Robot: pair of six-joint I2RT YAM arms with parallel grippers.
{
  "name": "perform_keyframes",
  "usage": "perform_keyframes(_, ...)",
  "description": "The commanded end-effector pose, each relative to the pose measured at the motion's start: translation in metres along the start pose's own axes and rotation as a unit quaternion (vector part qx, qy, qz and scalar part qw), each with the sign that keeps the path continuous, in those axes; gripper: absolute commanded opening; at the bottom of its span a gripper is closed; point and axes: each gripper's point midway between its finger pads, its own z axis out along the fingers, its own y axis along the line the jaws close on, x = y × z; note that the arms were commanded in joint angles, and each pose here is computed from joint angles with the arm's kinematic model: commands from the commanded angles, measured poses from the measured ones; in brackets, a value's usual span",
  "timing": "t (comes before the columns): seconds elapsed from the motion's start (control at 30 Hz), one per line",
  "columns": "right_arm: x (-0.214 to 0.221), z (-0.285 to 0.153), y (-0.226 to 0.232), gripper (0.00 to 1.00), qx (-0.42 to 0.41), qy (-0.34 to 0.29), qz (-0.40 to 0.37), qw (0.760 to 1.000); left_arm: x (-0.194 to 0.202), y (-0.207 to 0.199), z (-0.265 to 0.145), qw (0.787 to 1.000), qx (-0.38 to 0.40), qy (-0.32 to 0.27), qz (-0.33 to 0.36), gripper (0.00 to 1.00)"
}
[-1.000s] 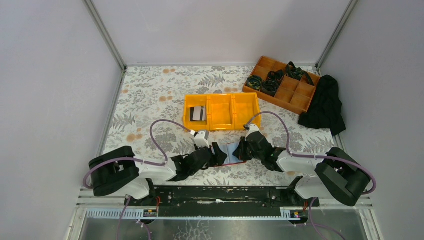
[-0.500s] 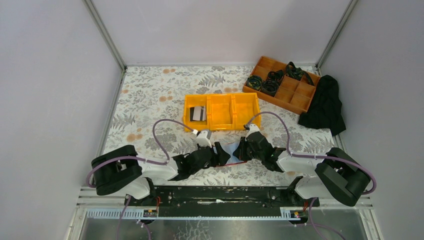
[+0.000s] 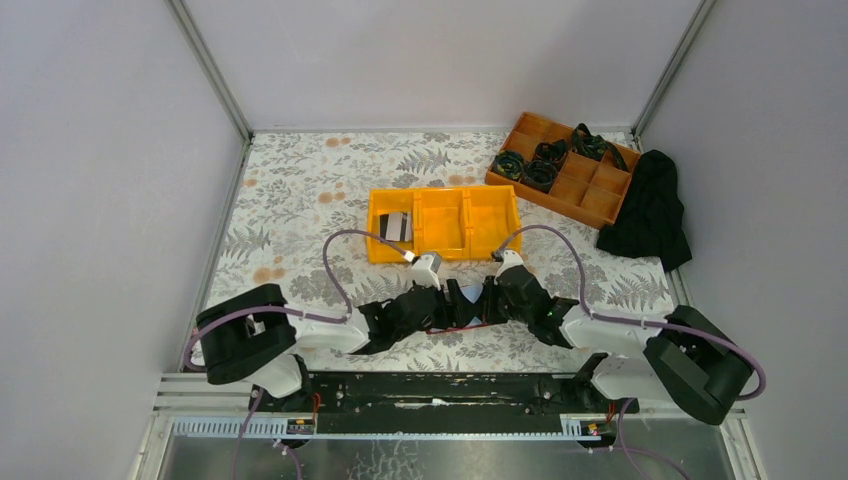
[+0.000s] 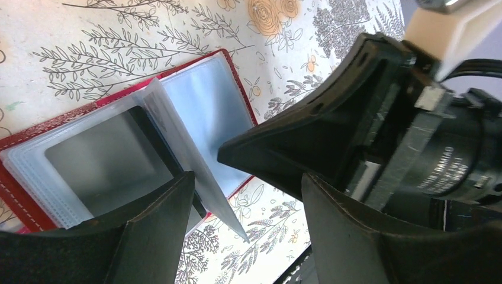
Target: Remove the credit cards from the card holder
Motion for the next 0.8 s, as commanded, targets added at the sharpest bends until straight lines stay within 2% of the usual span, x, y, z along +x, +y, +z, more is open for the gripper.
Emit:
perform_keyframes(0.0, -0.011, -0.013, 0.0, 0.0, 0.003, -0.022, -0.001, 1.0, -0.007, -0.018, 0.009, 1.0, 0.028, -0.008, 0.007, 0.74)
perform_keyframes(0.43, -0.045, -0.057, -0.003, 0.03, 0.026, -0.105, -0.008, 0.994, -0.003, -0.02, 0.014, 0.999, 0.034, -0.002, 0.008, 0.74)
perform_keyframes(0.77, -0.042, -0.035, 0.003, 0.06, 0.023, -0.074, -0.02, 0.997, -0.005, 0.003, -0.002, 1.0, 0.009, -0.021, 0.002, 0.74)
